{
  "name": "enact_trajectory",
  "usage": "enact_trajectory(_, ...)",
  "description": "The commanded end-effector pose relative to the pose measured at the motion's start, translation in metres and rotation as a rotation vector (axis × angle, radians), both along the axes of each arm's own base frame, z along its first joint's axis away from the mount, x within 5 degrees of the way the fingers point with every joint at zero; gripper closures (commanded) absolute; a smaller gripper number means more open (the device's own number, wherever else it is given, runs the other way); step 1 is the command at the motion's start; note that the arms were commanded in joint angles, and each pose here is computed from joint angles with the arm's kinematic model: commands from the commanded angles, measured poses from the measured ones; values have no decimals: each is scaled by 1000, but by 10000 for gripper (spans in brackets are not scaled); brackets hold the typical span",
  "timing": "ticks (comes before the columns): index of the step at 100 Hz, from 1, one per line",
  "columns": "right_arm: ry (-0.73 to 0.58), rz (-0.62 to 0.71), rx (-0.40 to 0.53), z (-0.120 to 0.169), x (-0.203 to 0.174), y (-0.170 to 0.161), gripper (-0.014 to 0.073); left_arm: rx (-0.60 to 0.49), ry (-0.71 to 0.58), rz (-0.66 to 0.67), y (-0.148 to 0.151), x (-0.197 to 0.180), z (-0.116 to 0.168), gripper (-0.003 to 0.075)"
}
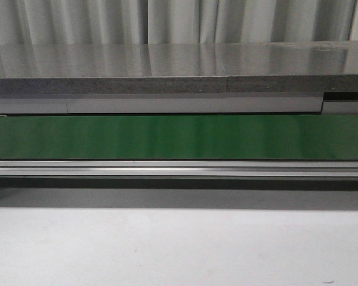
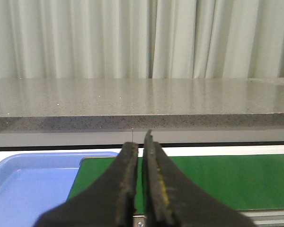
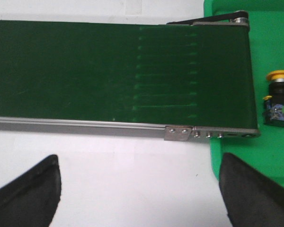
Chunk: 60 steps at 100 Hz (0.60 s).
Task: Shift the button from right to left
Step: 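Lower the right gripper and close it on the button's black base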
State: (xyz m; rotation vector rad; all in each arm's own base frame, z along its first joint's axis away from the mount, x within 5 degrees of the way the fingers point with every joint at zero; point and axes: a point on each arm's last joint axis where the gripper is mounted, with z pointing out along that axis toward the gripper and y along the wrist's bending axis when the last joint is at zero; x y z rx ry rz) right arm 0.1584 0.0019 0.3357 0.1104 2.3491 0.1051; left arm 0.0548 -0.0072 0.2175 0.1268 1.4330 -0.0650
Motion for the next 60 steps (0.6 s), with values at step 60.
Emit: enact_trajectory(60,72,-182,-159,18,110,-107,-38,-26,-73,-19,-1,-2,-5,715)
